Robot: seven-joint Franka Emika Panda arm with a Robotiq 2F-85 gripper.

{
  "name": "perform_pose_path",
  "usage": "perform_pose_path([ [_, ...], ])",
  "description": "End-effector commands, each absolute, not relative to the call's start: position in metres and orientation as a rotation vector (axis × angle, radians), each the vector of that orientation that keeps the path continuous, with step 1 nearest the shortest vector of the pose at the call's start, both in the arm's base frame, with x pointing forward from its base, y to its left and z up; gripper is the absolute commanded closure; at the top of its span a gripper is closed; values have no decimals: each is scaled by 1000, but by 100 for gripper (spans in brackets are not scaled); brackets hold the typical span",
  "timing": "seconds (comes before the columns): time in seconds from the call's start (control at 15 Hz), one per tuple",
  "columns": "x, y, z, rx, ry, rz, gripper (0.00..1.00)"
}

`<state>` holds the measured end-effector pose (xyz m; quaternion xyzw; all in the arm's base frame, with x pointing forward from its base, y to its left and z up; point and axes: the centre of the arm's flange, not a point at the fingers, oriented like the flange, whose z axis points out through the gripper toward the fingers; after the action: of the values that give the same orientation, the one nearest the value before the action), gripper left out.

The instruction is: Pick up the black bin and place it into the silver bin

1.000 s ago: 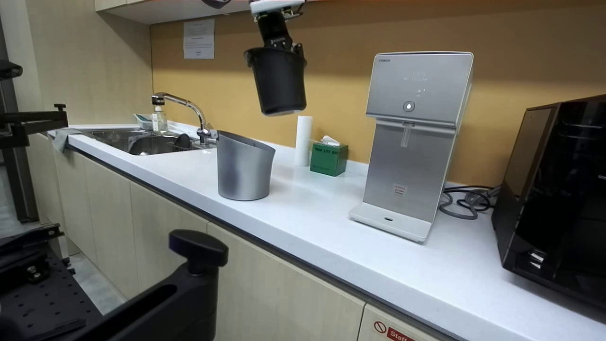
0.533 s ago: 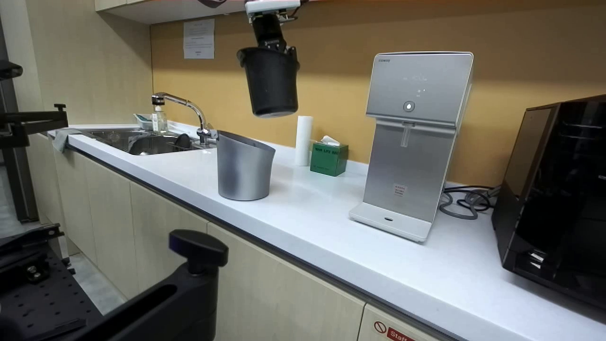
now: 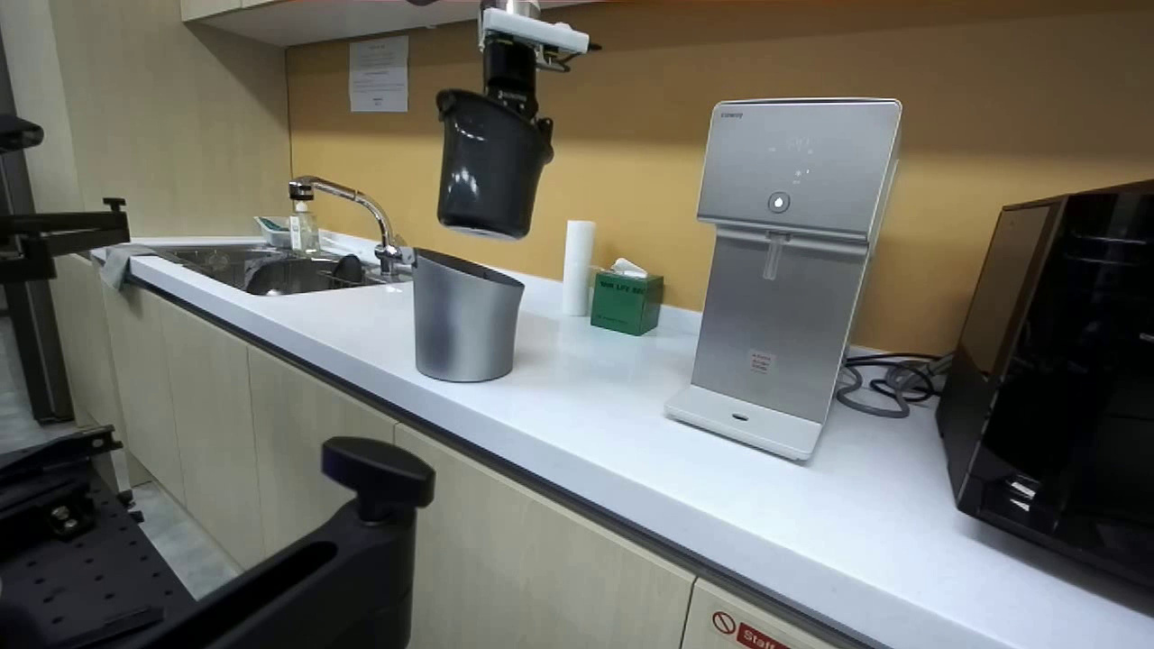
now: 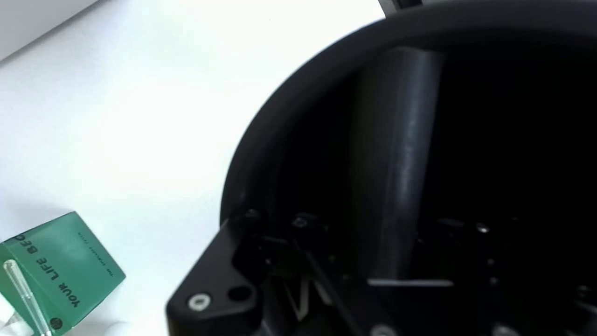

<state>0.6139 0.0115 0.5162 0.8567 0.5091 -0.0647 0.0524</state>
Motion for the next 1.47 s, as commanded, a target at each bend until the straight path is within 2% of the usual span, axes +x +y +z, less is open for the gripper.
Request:
perform_pose_path([
  [0.0,599,-8,519,2631,1636,-165,100],
  [0.6,584,-17,481,2732,1627,47,100],
  [1.4,551,-27,475,2629,1497,247,100],
])
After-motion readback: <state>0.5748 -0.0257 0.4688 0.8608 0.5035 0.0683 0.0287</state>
